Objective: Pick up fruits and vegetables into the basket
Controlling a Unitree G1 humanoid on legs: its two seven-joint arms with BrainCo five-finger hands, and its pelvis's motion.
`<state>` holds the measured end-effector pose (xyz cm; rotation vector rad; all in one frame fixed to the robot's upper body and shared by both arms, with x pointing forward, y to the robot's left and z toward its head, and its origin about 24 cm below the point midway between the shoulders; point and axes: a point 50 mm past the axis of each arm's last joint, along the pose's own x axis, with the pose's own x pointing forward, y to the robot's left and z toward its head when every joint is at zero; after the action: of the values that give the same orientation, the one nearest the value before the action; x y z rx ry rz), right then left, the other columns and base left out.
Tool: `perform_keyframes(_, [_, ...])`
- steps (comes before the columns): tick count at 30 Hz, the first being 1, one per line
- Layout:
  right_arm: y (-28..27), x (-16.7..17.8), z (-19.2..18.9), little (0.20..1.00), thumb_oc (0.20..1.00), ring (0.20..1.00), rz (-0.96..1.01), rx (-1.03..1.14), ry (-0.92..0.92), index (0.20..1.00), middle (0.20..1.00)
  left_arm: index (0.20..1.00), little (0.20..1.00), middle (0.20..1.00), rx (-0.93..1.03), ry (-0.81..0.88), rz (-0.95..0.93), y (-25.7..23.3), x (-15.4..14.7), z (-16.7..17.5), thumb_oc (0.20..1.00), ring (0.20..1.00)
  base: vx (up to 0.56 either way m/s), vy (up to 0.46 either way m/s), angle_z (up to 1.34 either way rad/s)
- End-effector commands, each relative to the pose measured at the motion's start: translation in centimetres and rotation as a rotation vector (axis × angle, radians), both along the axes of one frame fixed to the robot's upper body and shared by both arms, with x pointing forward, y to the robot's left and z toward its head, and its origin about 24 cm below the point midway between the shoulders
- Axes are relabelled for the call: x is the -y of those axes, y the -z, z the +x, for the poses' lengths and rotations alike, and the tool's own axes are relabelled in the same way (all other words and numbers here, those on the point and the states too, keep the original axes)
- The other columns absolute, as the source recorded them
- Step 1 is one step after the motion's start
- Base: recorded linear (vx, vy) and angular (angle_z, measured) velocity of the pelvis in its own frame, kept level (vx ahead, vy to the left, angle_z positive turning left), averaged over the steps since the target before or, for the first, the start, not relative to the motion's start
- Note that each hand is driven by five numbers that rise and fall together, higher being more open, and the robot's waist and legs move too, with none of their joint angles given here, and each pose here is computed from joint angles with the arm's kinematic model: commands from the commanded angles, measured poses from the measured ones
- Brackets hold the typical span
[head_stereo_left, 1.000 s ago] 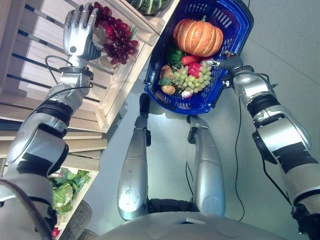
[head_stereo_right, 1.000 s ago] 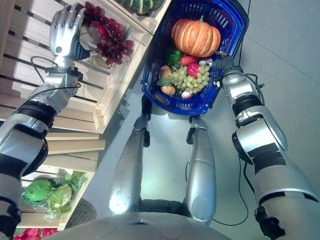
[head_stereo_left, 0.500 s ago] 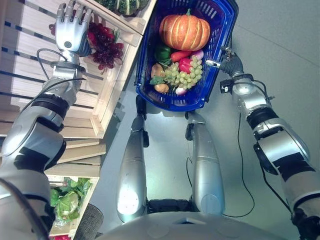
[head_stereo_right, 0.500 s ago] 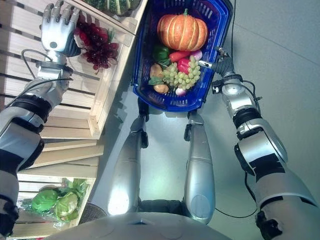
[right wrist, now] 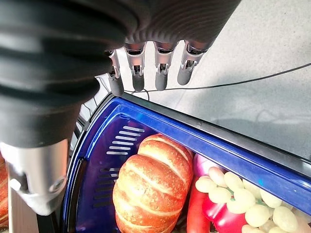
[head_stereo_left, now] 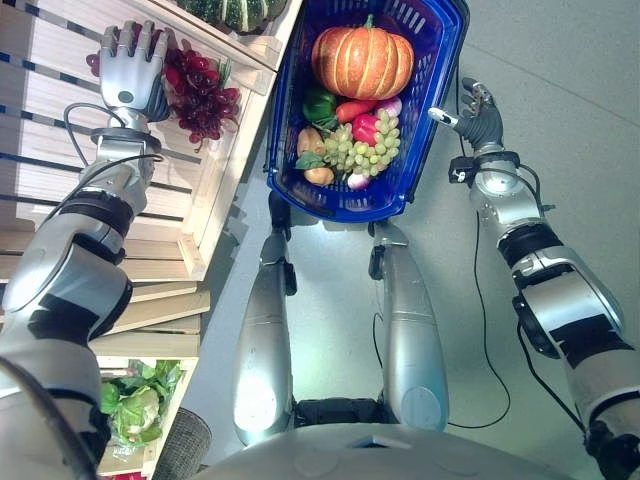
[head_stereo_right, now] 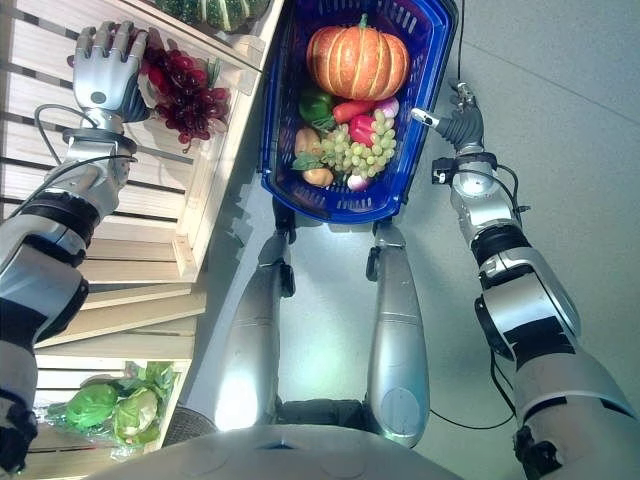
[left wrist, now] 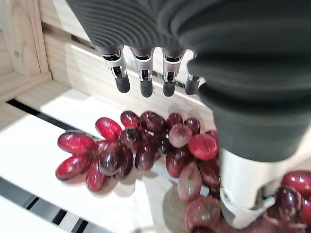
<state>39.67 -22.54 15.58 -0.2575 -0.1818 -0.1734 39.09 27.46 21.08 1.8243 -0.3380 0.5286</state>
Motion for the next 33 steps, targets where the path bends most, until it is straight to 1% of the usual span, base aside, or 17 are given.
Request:
perform_keyframes(1, [-1.8, 1.8, -0.6, 1.0, 1.0, 1.0, 0.031, 0.105, 0.036, 1.0, 1.0, 1.0, 1.0, 1.0, 0.008, -0.11, -0.036, 0.0, -2.0, -0.5, 1.0, 1.0, 0.0, 0.0, 0.0])
perform_keyframes(9, [-2.6, 2.1, -0.7, 1.0, 1.0, 1.0, 0.095, 0.156, 0.056, 1.0, 1.0, 1.0, 1.0, 1.0, -0.04, -0.171, -0.06, 0.3, -3.3, -0.9, 1.0, 1.0, 0.0, 0.0, 0.0])
perform_keyframes(10, [-2.8, 2.4, -0.8, 1.0, 1.0, 1.0, 0.14, 0.17, 0.07, 1.0, 1.0, 1.0, 1.0, 1.0, -0.04, -0.183, -0.063, 0.4, -3.5, -1.0, 1.0, 1.0, 0.0, 0.0, 0.0])
perform_keyframes(16, [-2.3, 3.5, -1.2, 1.0, 1.0, 1.0, 0.226, 0.188, 0.126, 1.0, 1.0, 1.0, 1.0, 1.0, -0.026, -0.198, -0.056, 0.2, -3.9, -1.2, 1.0, 1.0, 0.0, 0.0, 0.0])
perform_keyframes(21, [-2.1, 4.4, -1.5, 1.0, 1.0, 1.0, 0.261, 0.194, 0.158, 1.0, 1.0, 1.0, 1.0, 1.0, -0.006, -0.192, -0.001, 0.0, -3.7, -1.2, 1.0, 1.0, 0.0, 0.0, 0.0])
perform_keyframes(25, [-2.1, 4.7, -1.6, 1.0, 1.0, 1.0, 0.267, 0.198, 0.154, 1.0, 1.0, 1.0, 1.0, 1.0, 0.058, -0.158, 0.068, -1.1, -3.2, -1.1, 1.0, 1.0, 0.0, 0.0, 0.0])
perform_keyframes(28, [-2.2, 4.4, -1.6, 1.0, 1.0, 1.0, 0.264, 0.201, 0.138, 1.0, 1.0, 1.0, 1.0, 1.0, 0.078, -0.15, 0.101, -1.9, -2.9, -0.9, 1.0, 1.0, 0.0, 0.0, 0.0])
perform_keyframes(33, [-2.2, 3.9, -1.5, 1.0, 1.0, 1.0, 0.267, 0.211, 0.11, 1.0, 1.0, 1.0, 1.0, 1.0, 0.051, -0.156, 0.16, -2.5, -2.3, -0.6, 1.0, 1.0, 0.0, 0.0, 0.0])
